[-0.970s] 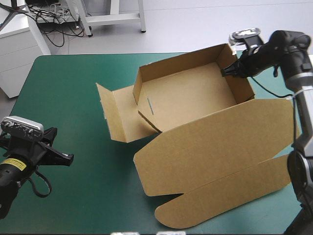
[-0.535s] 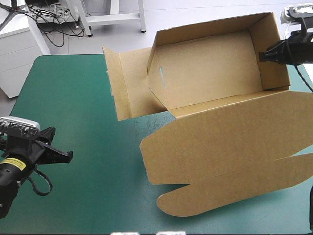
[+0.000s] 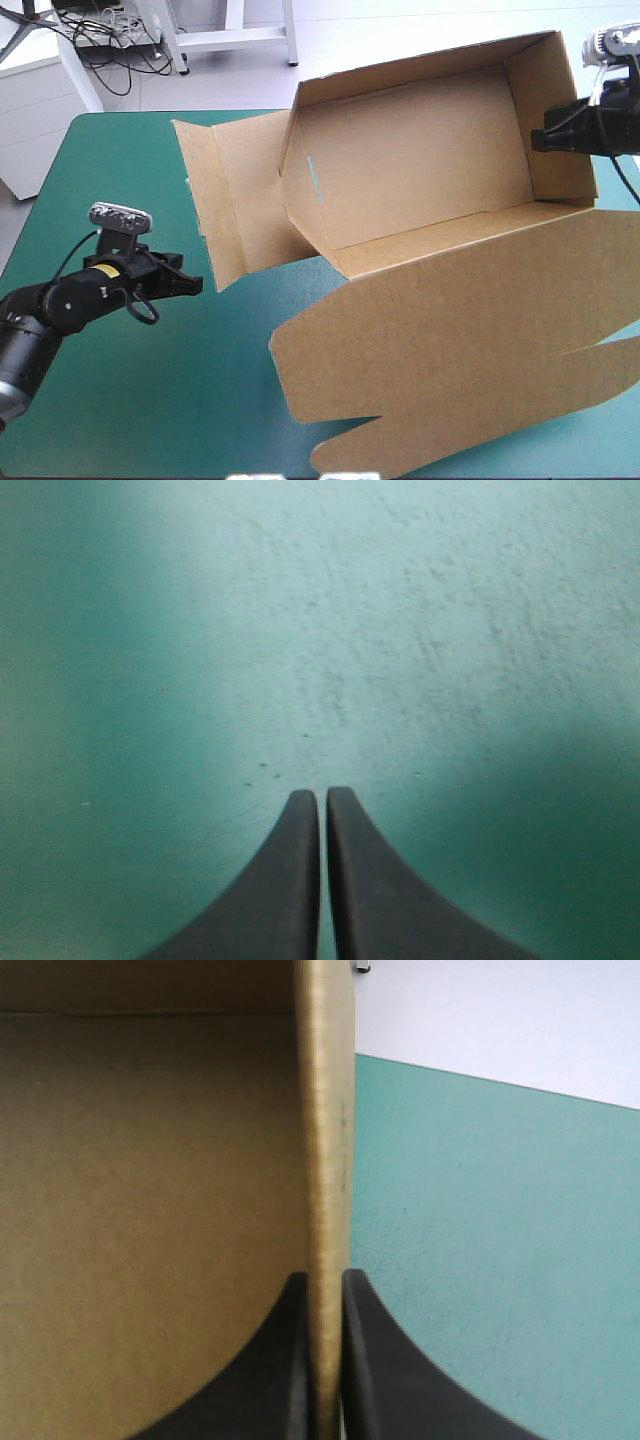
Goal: Fold the box
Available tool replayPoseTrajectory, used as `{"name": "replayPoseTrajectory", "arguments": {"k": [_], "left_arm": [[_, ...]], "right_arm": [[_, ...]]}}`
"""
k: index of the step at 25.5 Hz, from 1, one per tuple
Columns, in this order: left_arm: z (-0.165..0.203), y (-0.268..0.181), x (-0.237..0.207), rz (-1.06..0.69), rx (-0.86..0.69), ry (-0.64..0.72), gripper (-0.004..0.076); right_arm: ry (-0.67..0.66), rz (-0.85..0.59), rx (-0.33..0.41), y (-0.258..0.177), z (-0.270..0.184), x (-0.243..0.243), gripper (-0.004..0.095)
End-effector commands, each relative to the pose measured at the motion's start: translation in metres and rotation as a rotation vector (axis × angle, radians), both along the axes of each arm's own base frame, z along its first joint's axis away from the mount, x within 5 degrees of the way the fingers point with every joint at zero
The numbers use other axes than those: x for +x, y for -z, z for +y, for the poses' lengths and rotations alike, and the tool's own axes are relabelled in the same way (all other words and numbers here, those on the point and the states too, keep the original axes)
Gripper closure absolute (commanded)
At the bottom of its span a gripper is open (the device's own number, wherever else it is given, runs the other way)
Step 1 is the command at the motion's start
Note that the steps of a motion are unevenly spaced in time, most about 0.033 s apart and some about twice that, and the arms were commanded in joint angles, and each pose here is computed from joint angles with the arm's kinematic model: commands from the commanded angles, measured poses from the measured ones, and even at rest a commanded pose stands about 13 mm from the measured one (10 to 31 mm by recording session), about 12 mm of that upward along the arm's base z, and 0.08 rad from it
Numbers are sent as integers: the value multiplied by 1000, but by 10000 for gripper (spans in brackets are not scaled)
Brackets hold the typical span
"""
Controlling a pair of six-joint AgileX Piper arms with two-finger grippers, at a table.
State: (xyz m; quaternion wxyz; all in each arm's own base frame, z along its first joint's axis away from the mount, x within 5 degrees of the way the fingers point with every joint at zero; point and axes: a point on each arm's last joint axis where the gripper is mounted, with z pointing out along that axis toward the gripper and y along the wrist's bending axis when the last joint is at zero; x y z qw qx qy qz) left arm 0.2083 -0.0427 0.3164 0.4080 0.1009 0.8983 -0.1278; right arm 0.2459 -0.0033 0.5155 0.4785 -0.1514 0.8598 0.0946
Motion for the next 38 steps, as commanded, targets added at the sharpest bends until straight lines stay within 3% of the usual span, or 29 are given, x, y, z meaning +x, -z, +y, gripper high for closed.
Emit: {"name": "replayPoseTrajectory", "arguments": {"k": [1,7,10,15,18,23,25,38], "left_arm": [[-2,-6,15,-49,-124,20,704],[38,-2,25,-29,-483,213,705],[45,-1,26,-52,-592,328,706],[42,1,32,-33,-647,319,699],[33,-2,33,-33,-697,336,555],[22,-4,33,1,-745,354,138],[19,-5,32,4,-748,364,38],[-13,-31,25,-90,-836,490,22]], "right_arm": [[-31,-34,18,-7,6,-21,928],[-61,-37,62,-7,12,-29,928],[-122,-56,99,-8,17,-29,928],[-140,-49,127,-6,19,-27,928],[-141,-50,129,-6,19,-27,928],[-140,-49,130,-6,19,-27,928],[-137,-46,135,-6,19,-27,928],[-85,-25,107,-4,14,-26,926]]}}
